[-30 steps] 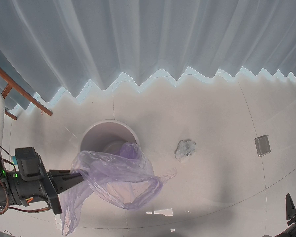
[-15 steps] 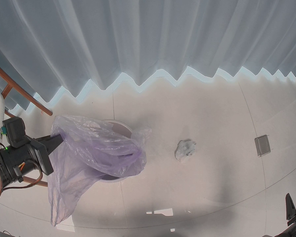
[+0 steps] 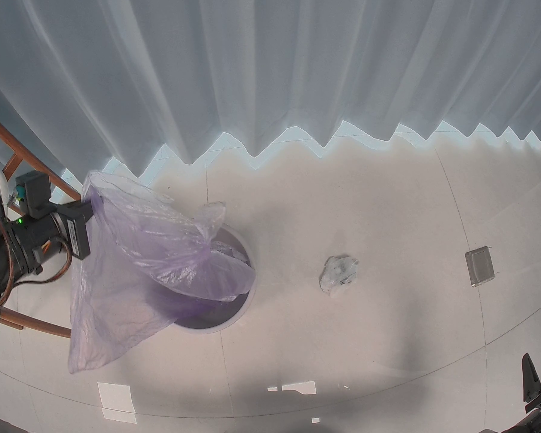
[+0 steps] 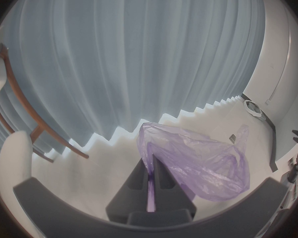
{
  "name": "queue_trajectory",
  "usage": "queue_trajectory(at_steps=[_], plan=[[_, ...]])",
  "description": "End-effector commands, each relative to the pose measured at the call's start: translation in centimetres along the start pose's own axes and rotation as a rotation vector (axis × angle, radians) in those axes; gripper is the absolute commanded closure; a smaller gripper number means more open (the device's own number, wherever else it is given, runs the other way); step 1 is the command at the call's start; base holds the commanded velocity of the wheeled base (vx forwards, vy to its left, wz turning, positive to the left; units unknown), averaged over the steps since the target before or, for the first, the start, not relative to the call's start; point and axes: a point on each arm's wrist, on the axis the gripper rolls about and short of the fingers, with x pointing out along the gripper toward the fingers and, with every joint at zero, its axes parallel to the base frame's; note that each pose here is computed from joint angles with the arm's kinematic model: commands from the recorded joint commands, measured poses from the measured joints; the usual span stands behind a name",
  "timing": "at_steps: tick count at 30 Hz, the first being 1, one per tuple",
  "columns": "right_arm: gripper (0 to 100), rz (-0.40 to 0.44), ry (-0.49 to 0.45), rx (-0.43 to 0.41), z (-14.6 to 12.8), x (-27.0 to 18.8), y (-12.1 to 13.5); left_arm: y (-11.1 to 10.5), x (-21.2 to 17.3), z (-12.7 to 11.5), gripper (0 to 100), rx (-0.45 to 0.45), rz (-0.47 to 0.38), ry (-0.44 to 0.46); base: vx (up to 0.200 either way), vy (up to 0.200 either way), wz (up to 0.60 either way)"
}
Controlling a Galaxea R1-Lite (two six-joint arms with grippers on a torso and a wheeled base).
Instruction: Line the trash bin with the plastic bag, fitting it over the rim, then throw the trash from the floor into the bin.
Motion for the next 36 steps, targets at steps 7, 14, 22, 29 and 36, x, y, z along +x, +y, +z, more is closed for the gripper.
queue_trajectory(at_steps=[7, 14, 22, 29, 36], plan=[[0, 0.001, 0.017, -0.001, -0.5, 0.1, 0.0, 1.1, 1.9, -0.9, 100, 0.006, 0.047, 0.048, 0.000, 0.000, 0.00], [0, 0.002, 0.018, -0.001, -0.5, 0.1, 0.0, 1.4, 2.0, -1.3, 100, 0.003, 0.059, 0.053, 0.000, 0.000, 0.00], [0, 0.002, 0.020, -0.001, -0.5, 0.1, 0.0, 0.9, 2.9, -1.8, 100, 0.009, 0.027, 0.074, 0.000, 0.000, 0.00], [0, 0.001, 0.020, -0.002, -0.5, 0.1, 0.0, 0.4, 4.3, -2.5, 100, 0.030, -0.001, 0.094, 0.000, 0.000, 0.00], [0, 0.002, 0.020, -0.001, -0.5, 0.1, 0.0, 0.6, 5.7, -3.0, 100, 0.026, 0.013, 0.117, 0.000, 0.000, 0.00]])
